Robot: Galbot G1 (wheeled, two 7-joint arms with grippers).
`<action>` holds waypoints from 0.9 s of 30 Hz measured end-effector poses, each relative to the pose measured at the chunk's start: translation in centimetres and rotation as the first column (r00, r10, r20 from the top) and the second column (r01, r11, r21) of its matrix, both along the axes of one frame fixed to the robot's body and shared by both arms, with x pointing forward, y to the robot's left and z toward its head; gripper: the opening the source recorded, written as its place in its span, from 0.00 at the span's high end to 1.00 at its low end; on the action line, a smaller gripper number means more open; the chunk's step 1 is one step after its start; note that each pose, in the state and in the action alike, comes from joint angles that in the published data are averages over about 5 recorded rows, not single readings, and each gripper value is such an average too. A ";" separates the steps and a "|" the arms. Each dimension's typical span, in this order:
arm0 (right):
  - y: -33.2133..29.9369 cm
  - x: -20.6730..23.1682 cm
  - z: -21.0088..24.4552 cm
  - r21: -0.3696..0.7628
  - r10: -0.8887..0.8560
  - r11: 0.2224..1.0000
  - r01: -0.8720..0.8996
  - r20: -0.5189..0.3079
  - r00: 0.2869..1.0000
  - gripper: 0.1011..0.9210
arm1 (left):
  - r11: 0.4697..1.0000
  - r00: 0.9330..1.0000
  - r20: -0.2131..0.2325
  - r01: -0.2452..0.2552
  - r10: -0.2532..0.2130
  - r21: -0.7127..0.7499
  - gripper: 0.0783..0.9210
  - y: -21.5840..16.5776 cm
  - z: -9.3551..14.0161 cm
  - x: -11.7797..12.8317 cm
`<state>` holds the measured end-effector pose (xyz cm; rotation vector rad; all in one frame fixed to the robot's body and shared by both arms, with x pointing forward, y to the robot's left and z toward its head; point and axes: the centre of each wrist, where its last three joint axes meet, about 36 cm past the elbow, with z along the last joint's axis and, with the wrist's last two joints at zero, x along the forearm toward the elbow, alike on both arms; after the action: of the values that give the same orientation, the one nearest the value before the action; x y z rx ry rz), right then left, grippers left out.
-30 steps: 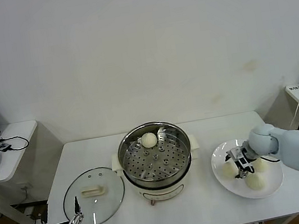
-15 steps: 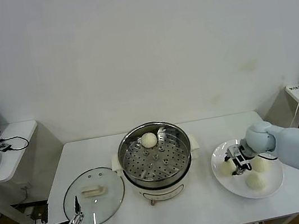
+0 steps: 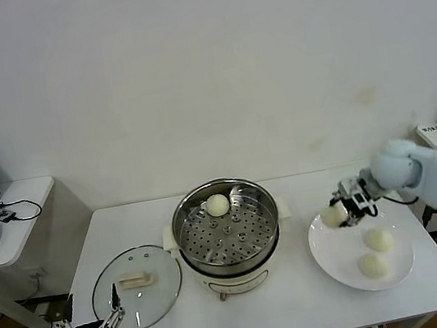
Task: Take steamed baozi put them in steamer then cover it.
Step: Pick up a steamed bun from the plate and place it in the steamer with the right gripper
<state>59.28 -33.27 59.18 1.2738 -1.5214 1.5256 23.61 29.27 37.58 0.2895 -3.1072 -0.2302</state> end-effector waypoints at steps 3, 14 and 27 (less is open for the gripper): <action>1.8 0.4 3.2 0.032 0.018 0.999 -0.019 0.035 0.999 0.39 | 1.000 1.000 0.000 0.001 -0.001 0.001 0.12 0.1 0.0 0.0; 12.5 1.1 9.1 0.149 0.097 0.983 -0.106 0.066 0.993 0.38 | 1.000 1.000 -0.010 -0.007 0.007 0.004 0.12 0.5 -0.3 -0.3; 23.9 2.7 4.7 0.157 0.122 0.980 -0.120 -0.006 0.992 0.38 | 1.000 1.000 -0.007 -0.021 0.021 0.001 0.12 0.5 -0.2 -0.6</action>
<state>61.94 -9.41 63.85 1.4887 -1.6053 1.4916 23.03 29.78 37.40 0.3210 -3.0953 -0.2312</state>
